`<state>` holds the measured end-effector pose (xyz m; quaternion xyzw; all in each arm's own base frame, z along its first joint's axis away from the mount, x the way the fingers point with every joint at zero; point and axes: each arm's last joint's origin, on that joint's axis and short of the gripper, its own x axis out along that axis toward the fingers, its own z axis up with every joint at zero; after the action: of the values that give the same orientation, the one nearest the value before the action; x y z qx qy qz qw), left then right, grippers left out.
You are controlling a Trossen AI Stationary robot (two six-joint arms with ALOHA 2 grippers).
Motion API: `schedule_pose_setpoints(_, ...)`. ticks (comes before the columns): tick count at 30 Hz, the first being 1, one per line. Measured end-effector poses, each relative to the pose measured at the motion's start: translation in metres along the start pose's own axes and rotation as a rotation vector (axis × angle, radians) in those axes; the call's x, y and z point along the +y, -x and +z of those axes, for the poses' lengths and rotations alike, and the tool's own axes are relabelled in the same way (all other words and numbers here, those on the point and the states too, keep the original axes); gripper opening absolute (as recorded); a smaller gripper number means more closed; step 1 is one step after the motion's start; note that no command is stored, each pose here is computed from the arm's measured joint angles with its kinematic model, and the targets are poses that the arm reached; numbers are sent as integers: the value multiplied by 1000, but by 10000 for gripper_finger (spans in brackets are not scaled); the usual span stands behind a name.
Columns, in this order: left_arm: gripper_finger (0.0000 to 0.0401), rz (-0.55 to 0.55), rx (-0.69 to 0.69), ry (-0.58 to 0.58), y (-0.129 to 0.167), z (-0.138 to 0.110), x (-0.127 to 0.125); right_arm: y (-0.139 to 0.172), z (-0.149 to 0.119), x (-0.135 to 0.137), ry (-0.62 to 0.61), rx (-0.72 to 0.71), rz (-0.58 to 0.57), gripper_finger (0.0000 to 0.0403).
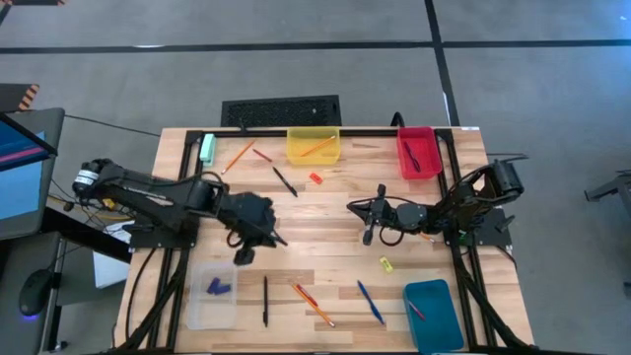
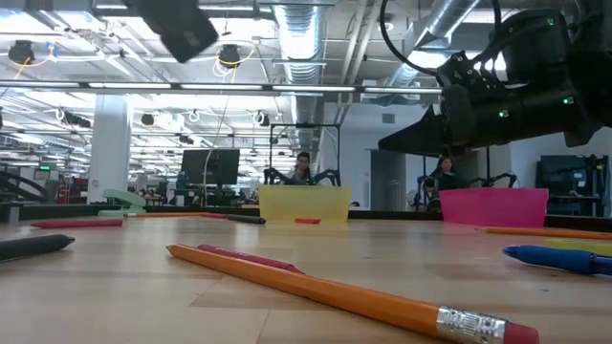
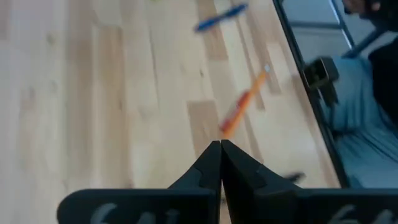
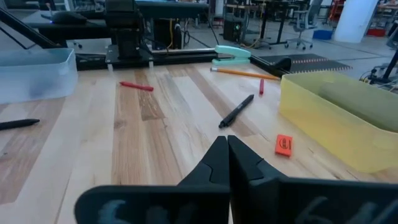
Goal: Sort crayons/erasers/pens/pencils in bins
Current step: Put the orange pencil into the yellow bin
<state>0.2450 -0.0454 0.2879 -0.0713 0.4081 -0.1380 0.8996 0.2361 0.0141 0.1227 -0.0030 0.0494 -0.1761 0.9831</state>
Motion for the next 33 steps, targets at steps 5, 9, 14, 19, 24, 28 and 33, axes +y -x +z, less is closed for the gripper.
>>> schedule_pose_setpoints(5,0,18,-82,3,-10,-5,24,0,0,1,-14,-3,3,5)
schedule_pose_setpoints(9,0,40,-179,-8,-21,-13,39,0,0,1,-21,-3,2,6)
schedule_pose_setpoints(14,0,130,-294,29,-29,-23,59,0,-4,0,-2,38,1,5)
schedule_pose_setpoints(19,0,328,-320,135,-29,-32,78,0,-6,0,-27,52,-1,5)
schedule_pose_setpoints(24,0,429,-317,164,-28,-36,85,0,-6,0,-27,52,-1,4)
schedule_pose_setpoints(28,0,448,-326,187,-26,-36,90,0,-6,0,-28,59,-1,6)
schedule_pose_setpoints(33,0,485,-302,285,-22,-42,101,1,-11,0,-45,99,-5,4)
